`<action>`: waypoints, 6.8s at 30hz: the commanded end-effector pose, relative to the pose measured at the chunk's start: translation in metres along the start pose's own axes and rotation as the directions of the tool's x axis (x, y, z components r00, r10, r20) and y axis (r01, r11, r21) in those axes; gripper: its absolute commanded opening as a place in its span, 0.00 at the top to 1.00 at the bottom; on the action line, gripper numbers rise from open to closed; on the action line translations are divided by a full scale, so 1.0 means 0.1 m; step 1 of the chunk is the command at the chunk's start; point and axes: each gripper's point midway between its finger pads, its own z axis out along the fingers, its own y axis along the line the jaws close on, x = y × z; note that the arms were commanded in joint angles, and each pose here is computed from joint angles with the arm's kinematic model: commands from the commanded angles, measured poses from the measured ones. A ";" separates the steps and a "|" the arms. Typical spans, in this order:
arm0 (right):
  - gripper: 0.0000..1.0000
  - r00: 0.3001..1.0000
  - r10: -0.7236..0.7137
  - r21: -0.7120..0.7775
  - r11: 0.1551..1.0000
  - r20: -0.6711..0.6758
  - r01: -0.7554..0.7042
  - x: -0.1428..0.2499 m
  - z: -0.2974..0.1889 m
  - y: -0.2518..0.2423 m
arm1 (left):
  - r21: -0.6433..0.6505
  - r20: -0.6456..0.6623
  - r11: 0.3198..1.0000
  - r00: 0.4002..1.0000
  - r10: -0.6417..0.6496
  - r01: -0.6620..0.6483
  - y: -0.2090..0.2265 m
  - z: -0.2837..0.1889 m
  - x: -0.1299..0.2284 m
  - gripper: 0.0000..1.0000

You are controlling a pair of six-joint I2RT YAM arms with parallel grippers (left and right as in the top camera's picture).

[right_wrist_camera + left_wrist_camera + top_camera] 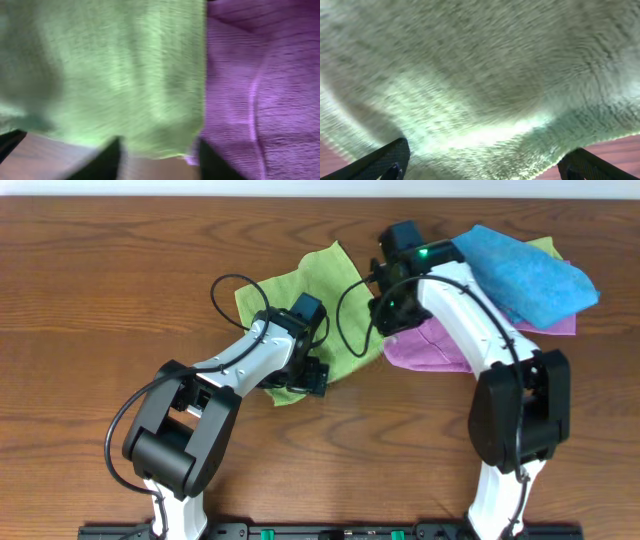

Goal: Fold the cloth

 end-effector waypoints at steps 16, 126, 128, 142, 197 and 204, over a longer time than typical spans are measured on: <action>0.01 0.982 0.140 0.134 0.979 0.123 -0.157 -0.25 -0.08 -0.42 | -0.221 -0.048 0.975 0.998 -0.041 0.029 0.73 -0.01 0.08 0.04; 0.59 0.990 -0.125 -0.043 0.991 0.063 0.127 -0.37 0.68 0.26 | 0.122 0.389 0.881 0.794 -0.467 0.458 0.95 -0.25 -1.36 0.23; 0.59 0.990 -0.124 -0.043 0.991 0.061 0.127 -0.37 0.68 0.26 | 0.129 0.415 0.880 0.782 -0.466 0.456 0.96 -0.26 -1.43 0.23; 0.61 0.990 -0.138 -0.053 0.989 0.017 0.139 -0.25 0.69 0.37 | 0.156 0.468 0.847 0.717 -0.517 0.509 1.30 -0.35 -1.58 0.22; 0.84 0.994 0.103 0.138 0.985 0.042 -0.107 -0.15 0.70 0.75 | 0.088 0.489 0.778 0.654 -0.577 0.622 1.72 -0.10 -1.56 0.50; 0.87 0.986 0.158 0.159 0.973 0.052 -0.165 -0.18 0.69 0.54 | 0.075 0.473 0.778 0.665 -0.578 0.624 1.71 -0.08 -1.51 0.57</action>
